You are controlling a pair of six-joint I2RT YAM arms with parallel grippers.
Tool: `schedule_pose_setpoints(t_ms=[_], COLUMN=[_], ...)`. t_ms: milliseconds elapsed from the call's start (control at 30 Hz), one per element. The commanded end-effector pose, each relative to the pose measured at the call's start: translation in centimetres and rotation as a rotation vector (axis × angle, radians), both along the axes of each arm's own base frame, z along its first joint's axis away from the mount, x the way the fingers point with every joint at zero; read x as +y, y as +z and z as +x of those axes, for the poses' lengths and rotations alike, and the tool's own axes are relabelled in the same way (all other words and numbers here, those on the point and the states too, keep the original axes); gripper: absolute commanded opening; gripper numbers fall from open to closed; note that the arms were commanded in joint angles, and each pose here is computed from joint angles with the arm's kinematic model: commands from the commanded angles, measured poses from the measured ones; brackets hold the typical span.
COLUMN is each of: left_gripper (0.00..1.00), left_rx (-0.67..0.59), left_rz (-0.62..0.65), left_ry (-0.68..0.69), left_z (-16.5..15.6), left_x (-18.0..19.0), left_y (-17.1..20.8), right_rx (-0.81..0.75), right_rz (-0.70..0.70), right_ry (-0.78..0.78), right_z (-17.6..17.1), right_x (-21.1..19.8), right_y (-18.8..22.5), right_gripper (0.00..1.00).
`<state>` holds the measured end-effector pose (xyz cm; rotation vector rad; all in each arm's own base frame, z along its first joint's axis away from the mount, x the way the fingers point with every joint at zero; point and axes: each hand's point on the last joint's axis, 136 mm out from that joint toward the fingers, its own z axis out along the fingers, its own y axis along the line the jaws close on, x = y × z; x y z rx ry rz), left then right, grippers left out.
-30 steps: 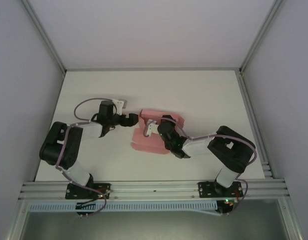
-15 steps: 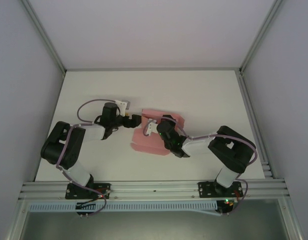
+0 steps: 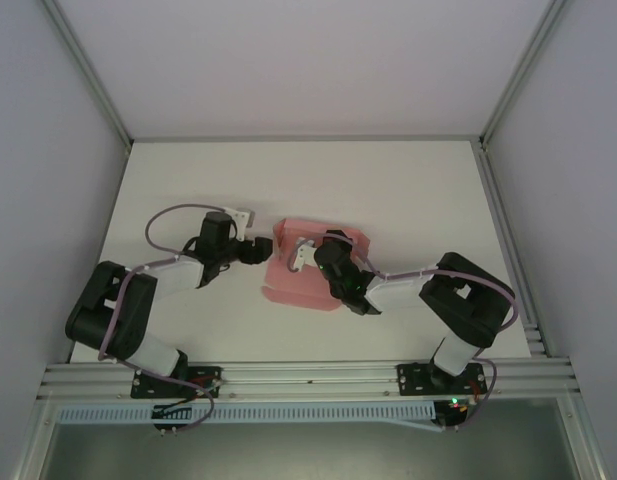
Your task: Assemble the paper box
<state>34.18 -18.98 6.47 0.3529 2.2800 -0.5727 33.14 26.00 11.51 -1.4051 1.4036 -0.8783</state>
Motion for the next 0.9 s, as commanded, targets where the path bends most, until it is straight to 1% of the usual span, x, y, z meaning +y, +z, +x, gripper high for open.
schedule_pose_setpoints(t_ms=[0, 100, 167, 333, 433, 533, 567, 633, 767, 867], left_gripper=[0.73, 0.67, 0.66, 0.65, 0.65, 0.62, 0.59, 0.51, 0.48, 0.4], left_rx=[-0.041, -0.055, -0.064, -0.091, -0.096, -0.11, -0.122, -0.157, -0.242, -0.255], left_rz=[0.002, -0.043, -0.054, -0.048, -0.027, -0.022, -0.028, -0.028, 0.043, 0.094], left_ry=[-0.089, -0.196, -0.248, -0.301, -0.262, -0.228, -0.221, -0.193, -0.132, -0.09], left_z=[0.8, 0.6, 0.2, -0.5, 0.3, 1.1, 1.3, 1.8, 2.5, 3.2], left_x=[-1.6, -3.7, -4.8, -6.4, -6.2, -6.2, -6.3, -6.5, -6.6, -6.6], left_y=[0.6, 1.0, 1.0, 0.9, 0.6, 0.6, 0.8, 1.3, 1.8, 1.4], right_rx=[0.019, 0.029, 0.035, 0.055, 0.055, 0.073, 0.081, 0.089, 0.113, 0.137], right_rz=[0.032, 0.026, 0.025, 0.021, 0.023, 0.024, 0.024, 0.025, 0.033, 0.034], right_ry=[0.007, 0.004, 0.004, 0.002, 0.002, 0.009, 0.011, 0.012, 0.007, 0.008], right_z=[0.0, 0.0, 0.0, -0.2, -0.3, -0.4, -0.5, -0.5, -0.6, -0.7], right_x=[0.3, 0.3, 0.2, 0.1, 0.0, 0.1, 0.2, 0.3, 0.3, 0.4], right_y=[0.4, 0.2, 0.2, -0.1, 0.0, -0.1, -0.3, -0.5, -1.1, -1.5], right_gripper=[0.0, 0.0, 0.0, 0.0, 0.0, 0.0, 0.0, 0.0, 0.0, 0.0])
